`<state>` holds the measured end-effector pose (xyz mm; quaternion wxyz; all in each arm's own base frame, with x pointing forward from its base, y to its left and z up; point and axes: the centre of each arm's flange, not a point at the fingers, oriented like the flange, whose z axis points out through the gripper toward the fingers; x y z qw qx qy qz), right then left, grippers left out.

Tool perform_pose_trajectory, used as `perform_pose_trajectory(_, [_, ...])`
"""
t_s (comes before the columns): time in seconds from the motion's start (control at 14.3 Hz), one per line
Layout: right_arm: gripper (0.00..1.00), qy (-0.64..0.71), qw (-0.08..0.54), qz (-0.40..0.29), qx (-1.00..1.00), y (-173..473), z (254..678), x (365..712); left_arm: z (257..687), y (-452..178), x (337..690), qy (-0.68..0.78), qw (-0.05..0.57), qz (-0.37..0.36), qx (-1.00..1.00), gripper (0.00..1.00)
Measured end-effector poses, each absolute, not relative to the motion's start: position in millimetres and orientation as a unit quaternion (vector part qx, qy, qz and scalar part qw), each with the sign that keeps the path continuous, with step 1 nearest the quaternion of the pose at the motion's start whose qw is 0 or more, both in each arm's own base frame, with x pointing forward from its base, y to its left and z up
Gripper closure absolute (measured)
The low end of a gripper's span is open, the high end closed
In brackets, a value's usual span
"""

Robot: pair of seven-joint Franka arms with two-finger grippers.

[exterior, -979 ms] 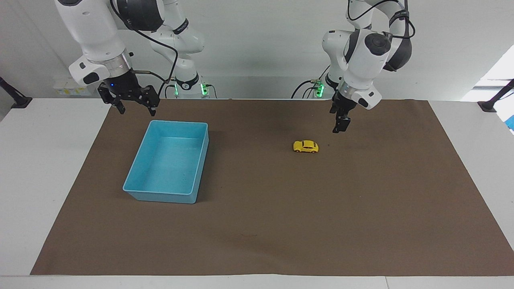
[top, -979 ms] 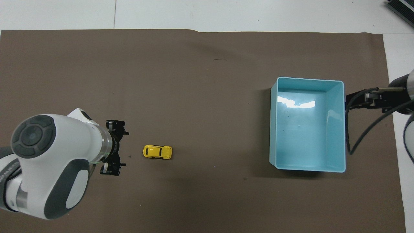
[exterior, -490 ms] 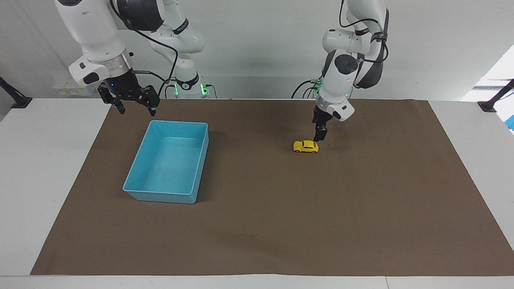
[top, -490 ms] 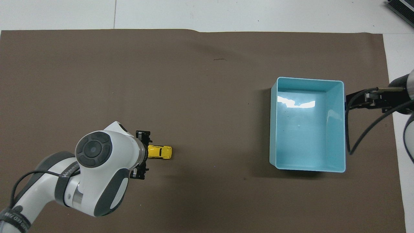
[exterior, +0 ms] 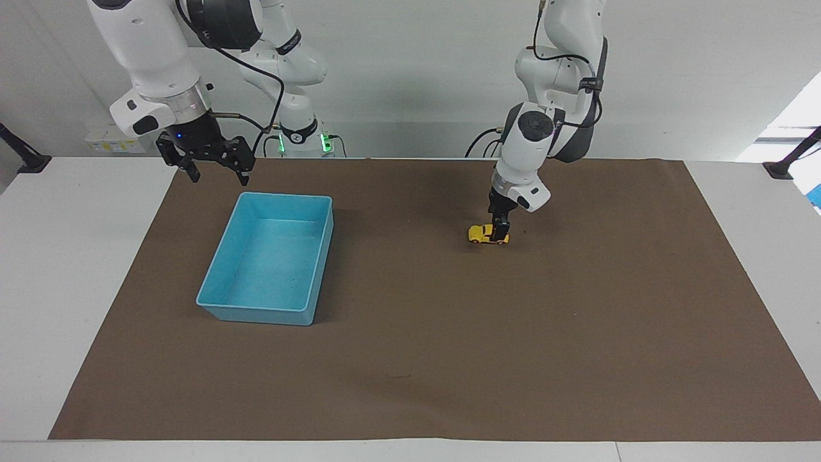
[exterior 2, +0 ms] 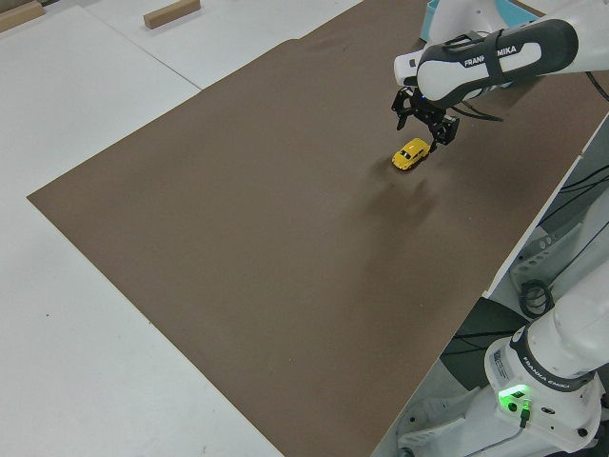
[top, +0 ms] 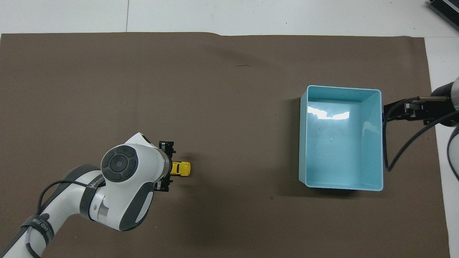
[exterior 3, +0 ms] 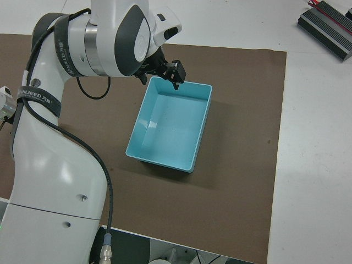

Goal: Wind up and store yellow beetle car

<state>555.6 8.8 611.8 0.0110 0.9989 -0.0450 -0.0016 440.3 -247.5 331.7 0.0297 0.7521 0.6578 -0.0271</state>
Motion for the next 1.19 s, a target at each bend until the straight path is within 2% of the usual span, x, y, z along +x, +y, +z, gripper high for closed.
perform_pose_trajectory(0.42, [0.0, -0.045, 0.011, -0.002, 0.999, 8.8, 611.8, 555.6, 319.7, -247.7, 442.4, 0.661, 0.029, -0.027, 0.749, 0.0])
perform_pose_trajectory(0.56, [0.0, -0.045, 0.011, -0.002, 0.999, 8.8, 611.8, 555.6, 319.7, -247.7, 442.4, 0.662, 0.029, -0.027, 0.749, 0.19])
perform_pose_trajectory(0.63, [0.0, -0.045, 0.011, -0.002, 0.999, 8.8, 611.8, 555.6, 319.7, -247.7, 442.4, 0.662, 0.029, -0.027, 0.749, 0.35])
perform_pose_trajectory(0.77, [0.0, -0.045, 0.011, -0.002, 0.999, 8.8, 611.8, 555.6, 319.0, -247.4, 441.7, 0.662, 0.028, -0.027, 0.749, 0.56])
perform_pose_trajectory(0.84, [0.0, -0.045, 0.011, -0.002, 0.999, 8.8, 611.8, 555.6, 320.0, -247.3, 441.4, 0.662, 0.028, -0.027, 0.749, 0.61])
perform_pose_trajectory(1.19, [0.0, -0.045, 0.011, -0.002, 0.999, 8.8, 611.8, 555.6, 319.7, -236.7, 445.3, 0.671, 0.028, -0.027, 0.741, 0.61])
